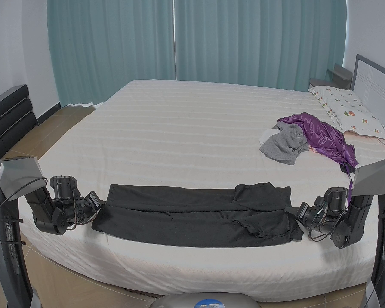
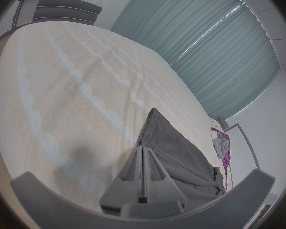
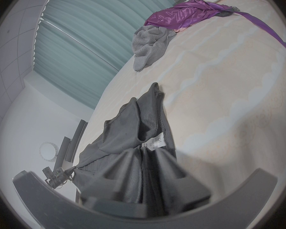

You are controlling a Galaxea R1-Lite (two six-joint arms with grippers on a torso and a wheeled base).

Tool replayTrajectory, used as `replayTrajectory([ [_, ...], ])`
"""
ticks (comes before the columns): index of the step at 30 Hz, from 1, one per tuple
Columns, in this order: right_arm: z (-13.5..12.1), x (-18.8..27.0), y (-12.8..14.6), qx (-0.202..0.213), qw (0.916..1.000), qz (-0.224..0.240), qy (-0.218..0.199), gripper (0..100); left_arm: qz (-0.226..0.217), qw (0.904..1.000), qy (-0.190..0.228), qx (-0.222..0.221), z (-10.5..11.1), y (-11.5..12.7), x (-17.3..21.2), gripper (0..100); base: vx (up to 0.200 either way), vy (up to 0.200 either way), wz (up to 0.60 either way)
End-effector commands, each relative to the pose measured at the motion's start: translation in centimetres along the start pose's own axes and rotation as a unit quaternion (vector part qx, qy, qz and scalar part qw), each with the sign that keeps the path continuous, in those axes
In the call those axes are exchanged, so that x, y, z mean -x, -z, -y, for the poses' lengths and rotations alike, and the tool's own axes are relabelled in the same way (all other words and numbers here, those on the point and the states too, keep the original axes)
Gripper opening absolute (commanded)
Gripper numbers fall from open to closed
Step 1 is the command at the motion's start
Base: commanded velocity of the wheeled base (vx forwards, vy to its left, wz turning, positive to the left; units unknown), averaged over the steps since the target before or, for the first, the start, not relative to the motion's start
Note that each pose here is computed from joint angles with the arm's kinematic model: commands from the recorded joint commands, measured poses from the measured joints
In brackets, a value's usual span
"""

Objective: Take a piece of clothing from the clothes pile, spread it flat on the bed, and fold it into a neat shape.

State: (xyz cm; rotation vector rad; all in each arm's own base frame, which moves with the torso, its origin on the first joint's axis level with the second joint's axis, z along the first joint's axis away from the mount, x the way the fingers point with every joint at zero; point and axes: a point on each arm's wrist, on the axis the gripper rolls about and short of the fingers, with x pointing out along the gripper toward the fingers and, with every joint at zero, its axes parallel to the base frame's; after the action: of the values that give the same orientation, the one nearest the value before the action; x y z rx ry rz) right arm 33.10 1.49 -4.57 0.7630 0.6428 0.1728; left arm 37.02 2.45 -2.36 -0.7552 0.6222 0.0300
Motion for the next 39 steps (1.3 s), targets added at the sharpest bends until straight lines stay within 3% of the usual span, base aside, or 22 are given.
replayTrajectory([
  [1, -0.2, 0.2, -0.1, 0.0, 1.0, 0.002, -0.003, 100, 0.0, 1.0, 0.0, 0.0, 0.0, 0.0, 0.0, 0, 0.0, 0.0, 0.0],
  [2, -0.7, 0.6, -0.4, -0.006, 0.9999, 0.009, -0.008, 100, 0.0, 1.0, 0.001, 0.001, 0.0, 0.0, -0.1, 100, 0.0, 0.0, 0.0],
  [7, -2.8, 3.5, -1.3, -0.03, 0.9981, 0.043, -0.033, 100, 0.003, 1.0, 0.004, 0.007, 0.2, -0.2, 0.0, 100, 0.0, 0.0, 0.0],
  [14, -4.6, 6.9, -0.6, -0.034, 0.9974, 0.047, -0.042, 100, 0.012, 0.9992, 0.013, 0.037, 0.8, -0.8, 0.7, 100, 0.0, 0.0, 0.0],
  [19, -6.2, 7.7, 1.5, -0.044, 0.998, 0.035, -0.03, 100, 0.022, 0.997, 0.025, 0.07, 1.6, -1.6, 2.4, 100, 0.0, 0.0, 0.0],
  [24, -7.5, 7.8, 4.2, -0.076, 0.9969, 0.011, -0.016, 100, 0.019, 0.9969, 0.022, 0.073, 1.7, -1.3, 3.2, 100, 0.0, 0.0, 0.0],
  [33, -7.6, 7.7, 6.2, -0.126, 0.9918, -0.021, 0.002, 100, 0.013, 0.997, 0.02, 0.074, 1.8, -0.9, 3.9, 100, 0.0, 0.0, 0.0],
  [39, -7.4, 7.3, 6.5, -0.132, 0.9909, -0.025, 0.005, 100, 0.015, 0.9969, 0.022, 0.074, 2.0, -1.0, 4.2, 100, -0.2, 0.0, 0.0],
])
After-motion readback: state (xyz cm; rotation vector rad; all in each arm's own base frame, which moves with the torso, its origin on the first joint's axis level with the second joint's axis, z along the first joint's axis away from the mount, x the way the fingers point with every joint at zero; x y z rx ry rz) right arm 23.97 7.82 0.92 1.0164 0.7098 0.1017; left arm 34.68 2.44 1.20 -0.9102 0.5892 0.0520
